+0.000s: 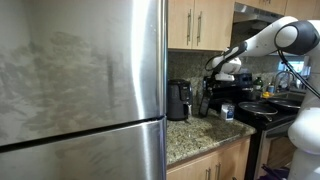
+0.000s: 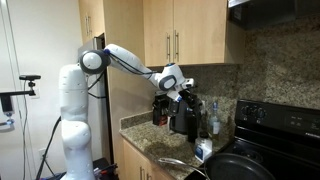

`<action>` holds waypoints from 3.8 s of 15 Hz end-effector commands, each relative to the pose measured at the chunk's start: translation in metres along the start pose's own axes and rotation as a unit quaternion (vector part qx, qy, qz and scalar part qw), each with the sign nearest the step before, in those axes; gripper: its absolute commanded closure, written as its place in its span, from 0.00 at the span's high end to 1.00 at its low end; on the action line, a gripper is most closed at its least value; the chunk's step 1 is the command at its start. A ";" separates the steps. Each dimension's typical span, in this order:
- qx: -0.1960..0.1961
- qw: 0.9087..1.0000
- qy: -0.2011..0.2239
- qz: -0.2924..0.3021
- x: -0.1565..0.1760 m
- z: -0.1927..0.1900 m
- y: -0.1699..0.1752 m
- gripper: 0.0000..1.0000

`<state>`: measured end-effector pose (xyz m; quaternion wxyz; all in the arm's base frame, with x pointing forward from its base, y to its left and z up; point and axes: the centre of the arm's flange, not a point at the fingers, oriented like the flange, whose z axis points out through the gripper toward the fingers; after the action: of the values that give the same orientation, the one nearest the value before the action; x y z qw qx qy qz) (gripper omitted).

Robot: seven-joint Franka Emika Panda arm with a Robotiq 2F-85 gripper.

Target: Place the two bottles between the air fryer and the stove then move the salt shaker to the left

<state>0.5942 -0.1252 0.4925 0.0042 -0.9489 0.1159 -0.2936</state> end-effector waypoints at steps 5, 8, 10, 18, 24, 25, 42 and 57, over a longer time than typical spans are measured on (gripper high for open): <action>-0.020 1.000 0.005 0.010 0.013 0.023 -0.003 0.06; -0.028 0.999 0.027 0.020 0.035 0.034 -0.009 0.06; -0.037 0.998 0.038 0.029 0.048 0.047 -0.011 0.06; -0.042 0.997 0.056 0.036 0.055 0.062 -0.016 0.25; -0.023 0.995 0.092 0.043 0.067 0.065 -0.031 0.06; -0.017 0.994 0.100 0.042 0.072 0.064 -0.037 0.06; -0.100 0.990 0.098 0.033 0.099 0.109 -0.037 0.06; -0.076 0.995 0.021 0.059 0.062 0.039 -0.021 1.00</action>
<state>0.7131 -0.1184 0.4692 -0.0456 -0.9218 0.2033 -0.3268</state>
